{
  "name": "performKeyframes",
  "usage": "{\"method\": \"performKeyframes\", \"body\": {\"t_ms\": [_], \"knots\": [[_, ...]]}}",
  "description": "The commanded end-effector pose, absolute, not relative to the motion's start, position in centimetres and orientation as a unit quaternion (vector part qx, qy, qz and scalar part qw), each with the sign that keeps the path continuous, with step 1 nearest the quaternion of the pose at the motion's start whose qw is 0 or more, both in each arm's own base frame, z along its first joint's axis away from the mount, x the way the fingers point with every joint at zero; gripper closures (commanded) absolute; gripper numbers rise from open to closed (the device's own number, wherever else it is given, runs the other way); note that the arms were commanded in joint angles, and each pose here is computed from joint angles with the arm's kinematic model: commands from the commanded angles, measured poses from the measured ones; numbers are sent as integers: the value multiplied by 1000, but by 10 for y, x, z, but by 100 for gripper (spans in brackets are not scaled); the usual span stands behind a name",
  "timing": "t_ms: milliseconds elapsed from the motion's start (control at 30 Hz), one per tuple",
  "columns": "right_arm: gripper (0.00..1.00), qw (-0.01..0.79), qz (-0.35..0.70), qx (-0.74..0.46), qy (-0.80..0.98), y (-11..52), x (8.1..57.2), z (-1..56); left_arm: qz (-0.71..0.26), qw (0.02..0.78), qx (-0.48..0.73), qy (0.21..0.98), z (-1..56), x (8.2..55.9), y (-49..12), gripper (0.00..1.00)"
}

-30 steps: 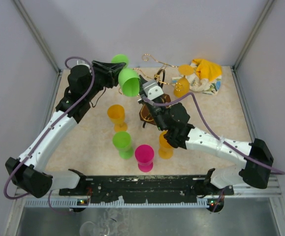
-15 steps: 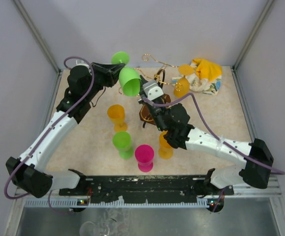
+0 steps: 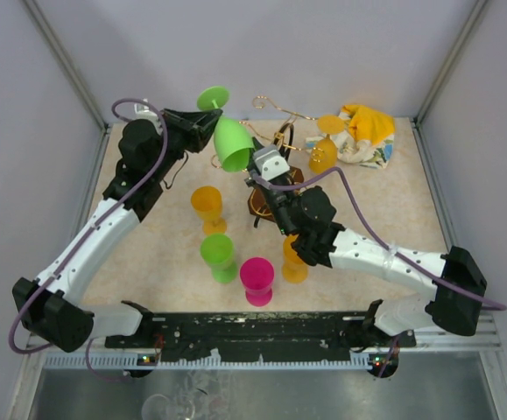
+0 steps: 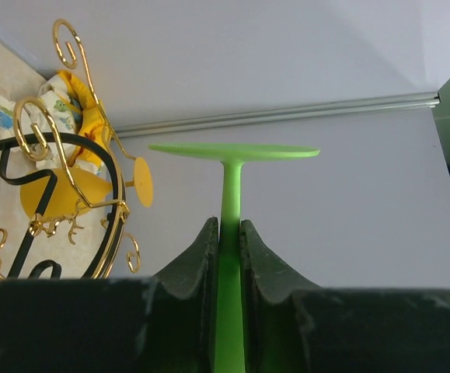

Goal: Place the wine glass upside down on the wine glass rack

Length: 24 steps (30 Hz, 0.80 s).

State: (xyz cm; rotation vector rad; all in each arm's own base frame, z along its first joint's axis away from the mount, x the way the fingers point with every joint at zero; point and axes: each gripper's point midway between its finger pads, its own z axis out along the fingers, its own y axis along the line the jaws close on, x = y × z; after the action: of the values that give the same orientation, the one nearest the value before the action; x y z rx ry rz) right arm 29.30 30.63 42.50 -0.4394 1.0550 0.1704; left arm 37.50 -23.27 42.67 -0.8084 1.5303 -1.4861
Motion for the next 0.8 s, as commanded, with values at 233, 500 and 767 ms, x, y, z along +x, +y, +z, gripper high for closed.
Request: {"method": "performKeyframes", "body": {"t_ms": [233, 500, 767], "knots": [[66, 852, 70, -167, 490, 285, 287, 439, -588, 514, -256, 570, 462, 370, -215, 100], [48, 842, 37, -161, 513, 267, 288, 426, -505, 619, -213, 563, 478, 377, -180, 100], [38, 831, 6, -140, 538, 233, 282, 423, -362, 716, -147, 578, 485, 403, -141, 100]]}}
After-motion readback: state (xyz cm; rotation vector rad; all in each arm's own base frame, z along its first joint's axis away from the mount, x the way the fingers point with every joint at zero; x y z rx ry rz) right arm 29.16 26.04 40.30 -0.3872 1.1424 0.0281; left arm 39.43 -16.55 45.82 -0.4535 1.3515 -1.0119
